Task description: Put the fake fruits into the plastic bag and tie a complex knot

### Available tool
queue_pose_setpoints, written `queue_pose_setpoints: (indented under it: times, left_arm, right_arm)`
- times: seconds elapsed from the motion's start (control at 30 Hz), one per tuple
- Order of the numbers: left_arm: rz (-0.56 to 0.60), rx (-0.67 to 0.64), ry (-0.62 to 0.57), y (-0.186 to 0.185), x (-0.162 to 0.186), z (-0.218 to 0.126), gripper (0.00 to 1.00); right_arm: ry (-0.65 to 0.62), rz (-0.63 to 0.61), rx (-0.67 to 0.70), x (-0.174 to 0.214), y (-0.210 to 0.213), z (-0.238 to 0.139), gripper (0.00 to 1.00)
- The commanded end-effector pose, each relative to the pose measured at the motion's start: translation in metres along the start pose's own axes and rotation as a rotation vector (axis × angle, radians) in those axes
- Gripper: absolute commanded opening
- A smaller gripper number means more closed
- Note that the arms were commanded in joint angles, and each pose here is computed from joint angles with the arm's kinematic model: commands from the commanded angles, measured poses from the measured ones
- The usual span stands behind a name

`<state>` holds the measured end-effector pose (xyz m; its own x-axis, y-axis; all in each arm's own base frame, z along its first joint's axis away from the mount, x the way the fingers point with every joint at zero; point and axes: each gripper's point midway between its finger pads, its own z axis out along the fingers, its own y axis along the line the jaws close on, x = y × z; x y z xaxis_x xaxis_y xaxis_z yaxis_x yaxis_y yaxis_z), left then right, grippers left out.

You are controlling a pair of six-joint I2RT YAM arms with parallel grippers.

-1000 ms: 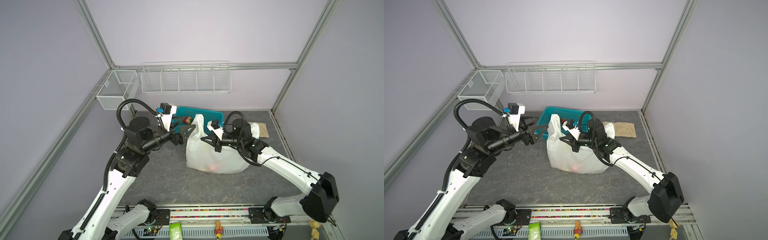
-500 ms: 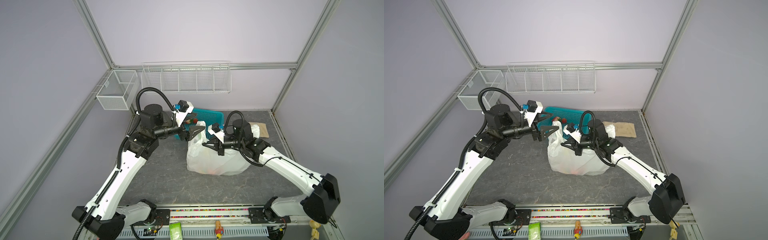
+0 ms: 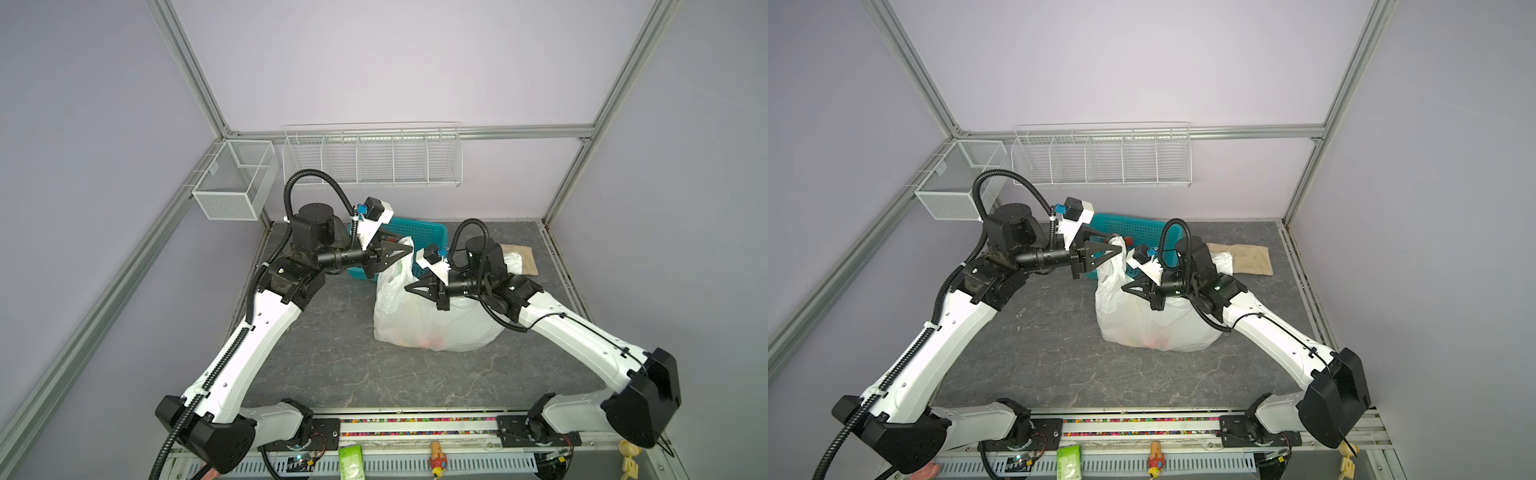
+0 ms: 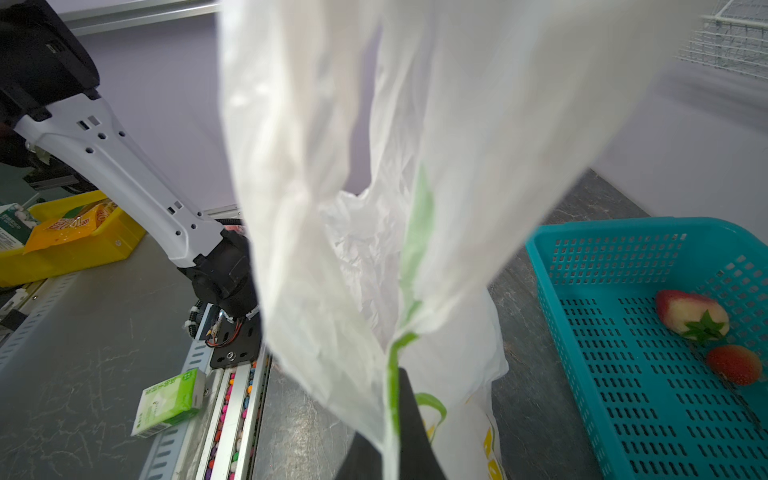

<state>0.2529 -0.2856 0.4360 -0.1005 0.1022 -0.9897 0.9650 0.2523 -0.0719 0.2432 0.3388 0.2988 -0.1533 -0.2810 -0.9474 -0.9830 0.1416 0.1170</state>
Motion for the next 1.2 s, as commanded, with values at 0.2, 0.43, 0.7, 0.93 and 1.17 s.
queue_pose_setpoints:
  times: [0.2,0.43,0.7,0.93,1.17]
  left_arm:
    - [-0.294,-0.157,-0.205,0.009,-0.012,-0.023,0.0]
    - [-0.398,-0.231,-0.231,0.007,-0.006,-0.034,0.0]
    - [-0.486,-0.235,-0.25,0.001,-0.01,-0.039,0.0]
    - [-0.566,-0.221,-0.279,-0.002,-0.015,-0.04,0.0]
    - [-0.629,-0.219,-0.335,-0.002,-0.021,-0.046,0.0]
  right_arm:
    - [-0.179,0.114,0.283,-0.049,-0.014,-0.042,0.66]
    - [-0.274,0.029,0.392,-0.07,0.009,-0.028,0.97]
    - [-0.385,-0.03,0.584,-0.086,0.009,-0.006,0.98]
    - [-0.472,0.019,0.746,-0.089,-0.009,0.012,0.81]
    - [-0.477,0.076,0.887,-0.064,-0.039,0.032,0.66]
